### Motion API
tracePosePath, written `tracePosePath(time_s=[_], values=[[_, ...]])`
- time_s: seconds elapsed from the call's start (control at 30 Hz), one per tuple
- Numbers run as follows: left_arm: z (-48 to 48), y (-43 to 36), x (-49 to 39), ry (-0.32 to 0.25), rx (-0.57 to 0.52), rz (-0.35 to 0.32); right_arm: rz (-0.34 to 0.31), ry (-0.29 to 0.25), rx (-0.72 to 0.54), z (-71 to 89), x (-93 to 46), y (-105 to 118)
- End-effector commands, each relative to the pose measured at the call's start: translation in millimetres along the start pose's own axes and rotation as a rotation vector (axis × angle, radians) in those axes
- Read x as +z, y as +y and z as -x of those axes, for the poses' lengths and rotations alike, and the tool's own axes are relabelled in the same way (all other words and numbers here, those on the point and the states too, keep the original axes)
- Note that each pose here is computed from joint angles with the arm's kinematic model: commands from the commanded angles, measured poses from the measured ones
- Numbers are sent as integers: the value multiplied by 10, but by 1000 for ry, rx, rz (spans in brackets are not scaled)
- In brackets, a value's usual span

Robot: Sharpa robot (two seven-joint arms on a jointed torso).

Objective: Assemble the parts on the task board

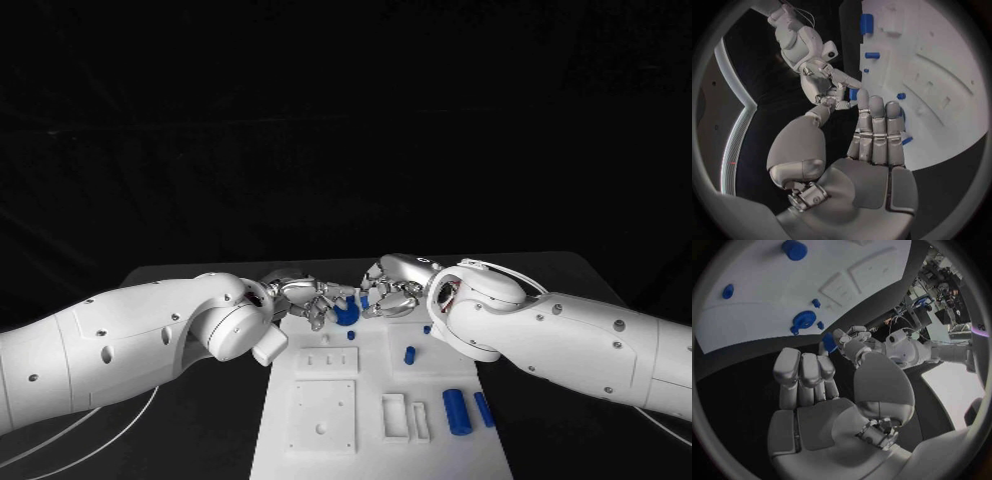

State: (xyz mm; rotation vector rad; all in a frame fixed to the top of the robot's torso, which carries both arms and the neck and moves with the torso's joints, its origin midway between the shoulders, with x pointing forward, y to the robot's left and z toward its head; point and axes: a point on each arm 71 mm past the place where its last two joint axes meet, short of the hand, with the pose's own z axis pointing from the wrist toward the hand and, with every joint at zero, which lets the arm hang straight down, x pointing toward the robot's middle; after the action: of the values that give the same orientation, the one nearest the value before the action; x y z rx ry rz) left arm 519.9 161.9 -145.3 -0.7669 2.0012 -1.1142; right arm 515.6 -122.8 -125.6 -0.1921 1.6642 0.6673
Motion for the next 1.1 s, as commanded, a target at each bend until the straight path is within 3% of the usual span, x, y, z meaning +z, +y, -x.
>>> tracePosePath(time_s=[0.03, 0.73, 1.1], values=[[-27, 13, 15, -1, 42, 58, -14, 9, -18, -3, 3, -6], [-93, -33, 102, 12, 34, 68, 27, 34, -15, -67, 58, 153], [-186, -56, 146, 77, 52, 81, 38, 50, -11, -100, 85, 196]])
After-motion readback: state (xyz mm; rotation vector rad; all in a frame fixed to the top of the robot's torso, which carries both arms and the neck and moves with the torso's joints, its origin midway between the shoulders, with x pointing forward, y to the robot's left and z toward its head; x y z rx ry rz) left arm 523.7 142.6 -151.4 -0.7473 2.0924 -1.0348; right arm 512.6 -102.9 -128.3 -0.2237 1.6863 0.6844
